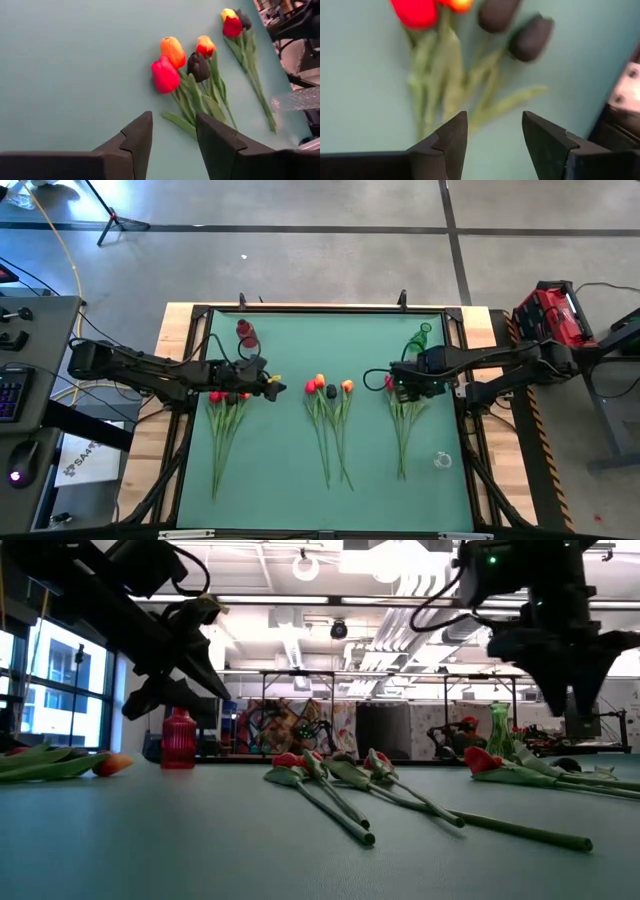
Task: Sort flowers into vase by color
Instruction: Put the right black tulip into the transparent flower vase
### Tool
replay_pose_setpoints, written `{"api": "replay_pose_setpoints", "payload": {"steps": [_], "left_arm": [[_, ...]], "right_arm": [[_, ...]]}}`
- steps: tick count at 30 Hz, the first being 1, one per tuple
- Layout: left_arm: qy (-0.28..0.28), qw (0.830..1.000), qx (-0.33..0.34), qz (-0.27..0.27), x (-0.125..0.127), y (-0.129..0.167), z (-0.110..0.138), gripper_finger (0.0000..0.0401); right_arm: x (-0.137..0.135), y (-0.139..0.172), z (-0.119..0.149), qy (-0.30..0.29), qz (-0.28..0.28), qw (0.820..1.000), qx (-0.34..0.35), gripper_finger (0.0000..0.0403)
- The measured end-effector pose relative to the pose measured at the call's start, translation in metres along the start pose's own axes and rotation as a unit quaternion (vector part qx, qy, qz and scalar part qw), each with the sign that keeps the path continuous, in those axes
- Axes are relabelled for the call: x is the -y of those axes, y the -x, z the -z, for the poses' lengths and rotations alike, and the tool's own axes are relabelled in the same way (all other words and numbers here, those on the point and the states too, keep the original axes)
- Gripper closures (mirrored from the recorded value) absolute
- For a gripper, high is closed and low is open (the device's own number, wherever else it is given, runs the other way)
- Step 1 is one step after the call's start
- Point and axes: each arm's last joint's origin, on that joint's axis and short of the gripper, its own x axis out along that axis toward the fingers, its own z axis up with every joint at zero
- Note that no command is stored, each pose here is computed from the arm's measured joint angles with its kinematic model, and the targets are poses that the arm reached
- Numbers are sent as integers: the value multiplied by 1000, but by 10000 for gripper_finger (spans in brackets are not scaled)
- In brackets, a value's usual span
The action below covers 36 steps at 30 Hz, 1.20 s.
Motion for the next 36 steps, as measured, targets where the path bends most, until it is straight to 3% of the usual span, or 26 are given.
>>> {"api": "replay_pose_setpoints", "payload": {"steps": [20, 28, 32, 36], "left_arm": [[-56, 998, 22, -10, 0, -2, -2, 249], [-56, 998, 29, -16, -1, -2, -2, 249], [-56, 998, 28, -15, -1, -2, -2, 249], [-56, 998, 33, -20, -3, -2, -5, 249]], "right_arm": [[1, -14, -33, -69, 33, 997, 0, 224], [-11, -24, -29, -59, 41, 997, -15, 234], [-11, -15, -19, -60, 14, 998, -6, 246], [-2, -8, -5, -70, 22, 997, 17, 252]]}}
